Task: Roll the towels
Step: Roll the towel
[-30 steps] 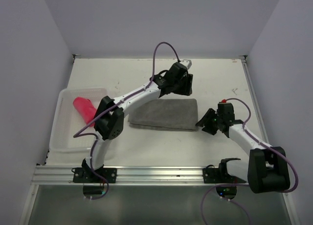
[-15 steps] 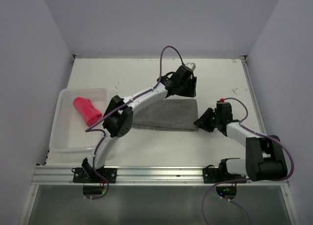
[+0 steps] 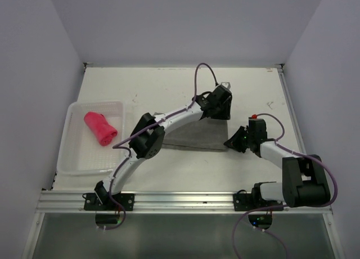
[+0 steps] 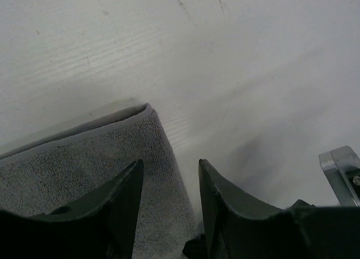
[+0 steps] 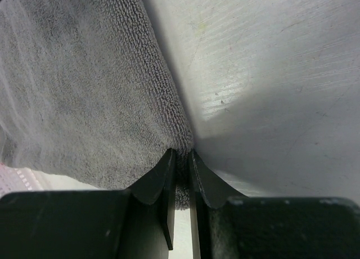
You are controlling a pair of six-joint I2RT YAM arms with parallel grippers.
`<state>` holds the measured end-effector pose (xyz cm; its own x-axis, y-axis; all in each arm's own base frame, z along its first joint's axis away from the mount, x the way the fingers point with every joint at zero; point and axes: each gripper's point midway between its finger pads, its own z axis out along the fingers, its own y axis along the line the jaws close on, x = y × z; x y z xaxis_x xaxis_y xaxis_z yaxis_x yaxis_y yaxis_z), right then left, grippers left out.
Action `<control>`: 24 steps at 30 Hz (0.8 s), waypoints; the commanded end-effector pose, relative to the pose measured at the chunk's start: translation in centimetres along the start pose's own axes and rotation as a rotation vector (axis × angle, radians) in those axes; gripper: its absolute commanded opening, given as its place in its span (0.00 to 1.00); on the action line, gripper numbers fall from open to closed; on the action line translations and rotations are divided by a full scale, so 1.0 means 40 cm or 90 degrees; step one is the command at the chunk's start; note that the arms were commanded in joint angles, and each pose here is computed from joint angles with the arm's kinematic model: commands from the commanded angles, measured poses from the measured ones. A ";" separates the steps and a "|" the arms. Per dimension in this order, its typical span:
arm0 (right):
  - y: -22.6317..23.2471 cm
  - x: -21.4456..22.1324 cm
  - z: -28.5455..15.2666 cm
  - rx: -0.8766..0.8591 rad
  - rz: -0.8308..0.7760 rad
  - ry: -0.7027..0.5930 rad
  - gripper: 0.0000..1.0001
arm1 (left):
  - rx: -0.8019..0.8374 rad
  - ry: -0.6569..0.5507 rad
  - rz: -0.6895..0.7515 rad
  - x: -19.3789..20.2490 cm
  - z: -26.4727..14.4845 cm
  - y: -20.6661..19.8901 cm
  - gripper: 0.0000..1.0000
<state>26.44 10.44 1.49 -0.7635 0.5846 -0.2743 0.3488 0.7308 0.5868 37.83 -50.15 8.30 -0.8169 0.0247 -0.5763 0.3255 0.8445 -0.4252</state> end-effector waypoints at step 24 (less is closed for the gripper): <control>-0.030 0.022 -0.029 0.040 -0.058 -0.004 0.05 | -0.154 0.016 -0.023 0.086 0.096 0.100 0.40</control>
<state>25.80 10.34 1.85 -0.7762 0.5486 -0.3107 0.3098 0.7611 0.5698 37.94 -49.95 3.34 -0.8327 0.0034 -0.5537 0.2186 0.9208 -0.3230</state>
